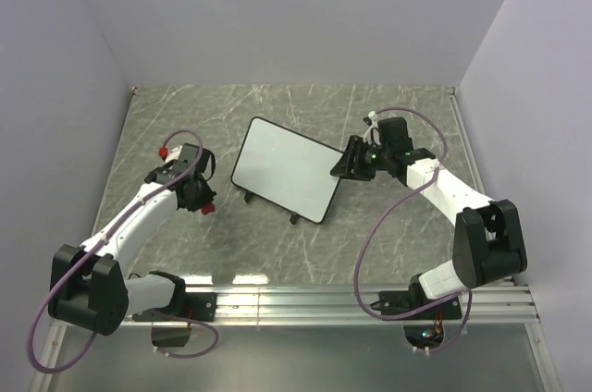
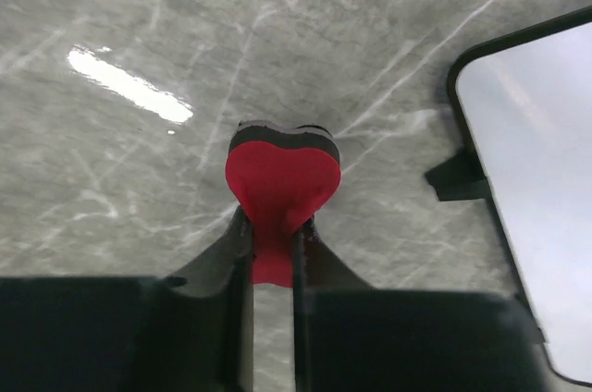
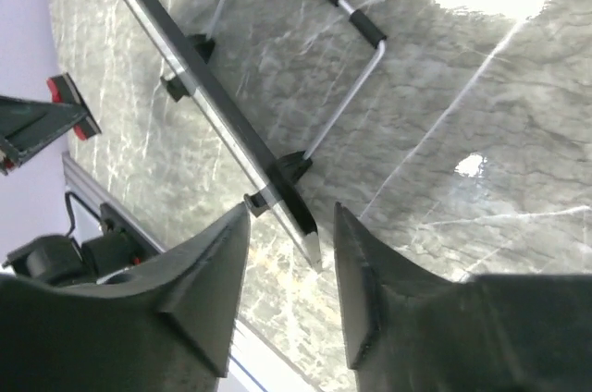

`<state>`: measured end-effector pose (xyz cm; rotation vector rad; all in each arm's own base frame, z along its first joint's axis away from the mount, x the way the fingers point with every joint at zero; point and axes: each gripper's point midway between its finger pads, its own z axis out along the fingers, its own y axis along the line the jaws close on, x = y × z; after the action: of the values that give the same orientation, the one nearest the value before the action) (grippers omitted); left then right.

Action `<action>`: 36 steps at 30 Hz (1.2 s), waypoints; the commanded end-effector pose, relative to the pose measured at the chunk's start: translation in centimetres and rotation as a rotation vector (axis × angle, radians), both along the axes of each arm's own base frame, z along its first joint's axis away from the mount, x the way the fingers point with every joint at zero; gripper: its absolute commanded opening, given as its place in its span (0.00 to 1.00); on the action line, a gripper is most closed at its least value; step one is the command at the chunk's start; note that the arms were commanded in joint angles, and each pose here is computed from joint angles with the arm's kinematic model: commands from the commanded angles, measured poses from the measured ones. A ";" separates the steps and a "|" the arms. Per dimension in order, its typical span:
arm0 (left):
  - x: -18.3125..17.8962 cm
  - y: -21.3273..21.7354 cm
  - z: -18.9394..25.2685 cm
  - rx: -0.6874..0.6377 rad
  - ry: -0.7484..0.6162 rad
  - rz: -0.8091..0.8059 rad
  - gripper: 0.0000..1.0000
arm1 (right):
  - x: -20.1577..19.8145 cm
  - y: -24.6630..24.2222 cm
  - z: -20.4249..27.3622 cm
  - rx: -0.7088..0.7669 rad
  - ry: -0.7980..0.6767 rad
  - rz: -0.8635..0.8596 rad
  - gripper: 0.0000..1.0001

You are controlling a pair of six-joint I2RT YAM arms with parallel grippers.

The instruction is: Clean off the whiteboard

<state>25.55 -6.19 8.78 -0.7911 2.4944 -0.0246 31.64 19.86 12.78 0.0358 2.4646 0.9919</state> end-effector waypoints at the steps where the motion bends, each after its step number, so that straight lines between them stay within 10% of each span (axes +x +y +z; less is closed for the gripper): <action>1: 1.0 -1.4 0.5 -0.100 -0.047 -0.019 0.17 | 1.6 -0.2 3.6 0.008 -0.098 -0.040 0.53; 18: -0.7 -1.1 -1.9 -0.088 0.038 0.001 0.99 | 0.2 -3.7 6.8 -0.042 -0.194 -0.147 0.67; 36: 2.9 -0.9 6.5 -0.048 -0.120 -0.041 0.91 | -3.1 -9.1 16.1 -0.113 -0.390 -0.396 0.64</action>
<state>29.09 -7.59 16.37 -0.7508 2.3605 -0.1965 29.05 12.02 25.18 0.2363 2.1416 0.6584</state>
